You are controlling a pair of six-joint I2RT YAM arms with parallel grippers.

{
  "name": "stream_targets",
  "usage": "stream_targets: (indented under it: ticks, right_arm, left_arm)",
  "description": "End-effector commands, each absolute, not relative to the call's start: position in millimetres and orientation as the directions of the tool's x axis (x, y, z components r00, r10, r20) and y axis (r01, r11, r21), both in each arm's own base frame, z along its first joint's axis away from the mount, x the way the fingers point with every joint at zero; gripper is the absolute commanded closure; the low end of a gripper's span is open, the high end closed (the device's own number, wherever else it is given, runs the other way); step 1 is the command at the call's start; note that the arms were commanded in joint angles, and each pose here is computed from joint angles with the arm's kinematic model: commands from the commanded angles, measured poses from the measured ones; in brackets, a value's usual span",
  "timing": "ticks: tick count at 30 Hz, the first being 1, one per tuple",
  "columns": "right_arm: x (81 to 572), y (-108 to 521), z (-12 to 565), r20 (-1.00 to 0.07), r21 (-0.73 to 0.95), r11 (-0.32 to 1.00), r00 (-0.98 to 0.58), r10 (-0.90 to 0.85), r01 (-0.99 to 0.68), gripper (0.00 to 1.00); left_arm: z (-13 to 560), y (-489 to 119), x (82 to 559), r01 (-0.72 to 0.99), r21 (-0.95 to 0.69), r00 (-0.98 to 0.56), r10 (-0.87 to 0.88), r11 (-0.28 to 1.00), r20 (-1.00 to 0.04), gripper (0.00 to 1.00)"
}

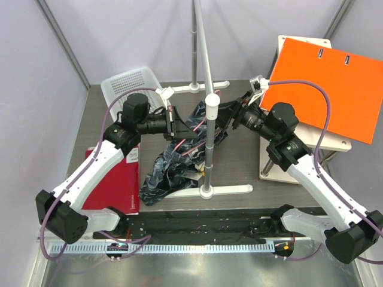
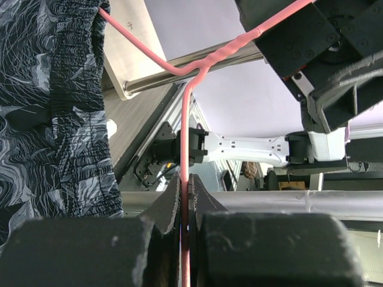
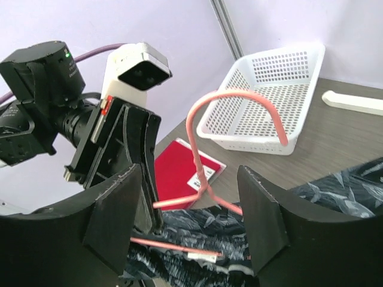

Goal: Remove the shorts from the hanger

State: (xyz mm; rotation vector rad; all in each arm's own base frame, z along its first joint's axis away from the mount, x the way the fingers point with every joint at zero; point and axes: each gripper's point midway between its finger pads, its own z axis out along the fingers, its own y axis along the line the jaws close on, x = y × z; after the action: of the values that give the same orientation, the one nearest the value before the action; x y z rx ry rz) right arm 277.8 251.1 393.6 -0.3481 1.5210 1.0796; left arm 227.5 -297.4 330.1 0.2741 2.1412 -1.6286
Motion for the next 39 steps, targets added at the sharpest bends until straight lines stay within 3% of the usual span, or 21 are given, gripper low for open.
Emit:
stream_targets:
  ticks: [1, 8, 11, 15, 16, 18, 19, 20, 23, 26, 34, 39]
  right_arm:
    - [276.6, 262.4, 415.0, -0.882, 0.429, 0.457, -0.254, 0.396, -0.779, 0.31]
    - [280.0, 279.1, 393.2, -0.901, 0.422, 0.506, -0.285, 0.326, -0.753, 0.41]
    - [281.0, 280.4, 384.3, -0.899, 0.432, 0.531, -0.301, 0.318, -0.728, 0.56]
    - [288.0, 270.7, 378.6, -0.887, 0.457, 0.592, -0.294, 0.355, -0.664, 0.99]
    - [289.3, 268.6, 377.9, -0.884, 0.464, 0.603, -0.293, 0.365, -0.649, 0.99]
    - [291.5, 265.0, 377.7, -0.879, 0.473, 0.614, -0.289, 0.38, -0.632, 0.99]
    - [290.9, 264.9, 378.7, -0.879, 0.473, 0.614, -0.288, 0.38, -0.632, 0.99]
    - [290.6, 264.8, 381.7, -0.879, 0.473, 0.614, -0.285, 0.383, -0.632, 0.99]
    - [293.6, 262.1, 380.3, -0.88, 0.473, 0.642, -0.295, 0.371, -0.604, 0.99]
    - [296.9, 254.2, 375.6, -0.882, 0.471, 0.685, -0.304, 0.361, -0.556, 0.99]
    - [316.8, 233.7, 373.0, -0.861, 0.49, 0.8, -0.335, 0.382, -0.346, 0.99]
    - [328.1, 233.9, 368.1, -0.837, 0.513, 0.823, -0.351, 0.419, -0.243, 0.99]
  left_arm:
    - [354.6, -302.4, 216.3, 0.496, -0.836, -0.845, -0.094, 0.233, -0.527, 1.0]
    - [361.0, -309.4, 206.1, 0.516, -0.83, -0.838, -0.074, 0.212, -0.54, 1.0]
    - [360.8, -308.6, 205.2, 0.517, -0.828, -0.836, -0.077, 0.216, -0.543, 1.0]
    - [360.8, -303.3, 207.4, 0.529, -0.805, -0.819, -0.085, 0.27, -0.567, 1.0]
    - [352.9, -299.0, 207.0, 0.506, -0.803, -0.83, -0.074, 0.316, -0.552, 0.99]
    - [353.3, -289.7, 216.8, 0.522, -0.75, -0.793, -0.092, 0.406, -0.602, 0.9]
    - [347.1, -283.8, 213.6, 0.501, -0.743, -0.804, -0.08, 0.443, -0.59, 0.83]
    - [352.5, -278.1, 214.6, 0.52, -0.717, -0.777, -0.092, 0.464, -0.623, 0.7]
    - [368.5, -268.1, 206.7, 0.545, -0.694, -0.741, -0.116, 0.471, -0.661, 0.5]
    - [387.0, -246.2, 195.7, 0.552, -0.653, -0.688, -0.16, 0.519, -0.708, 0.42]
    - [410.4, -182.6, 164.4, 0.463, -0.599, -0.591, -0.276, 0.654, -0.758, 0.43]
    - [396.2, -179.5, 152.3, 0.416, -0.664, -0.629, -0.331, 0.622, -0.703, 0.44]
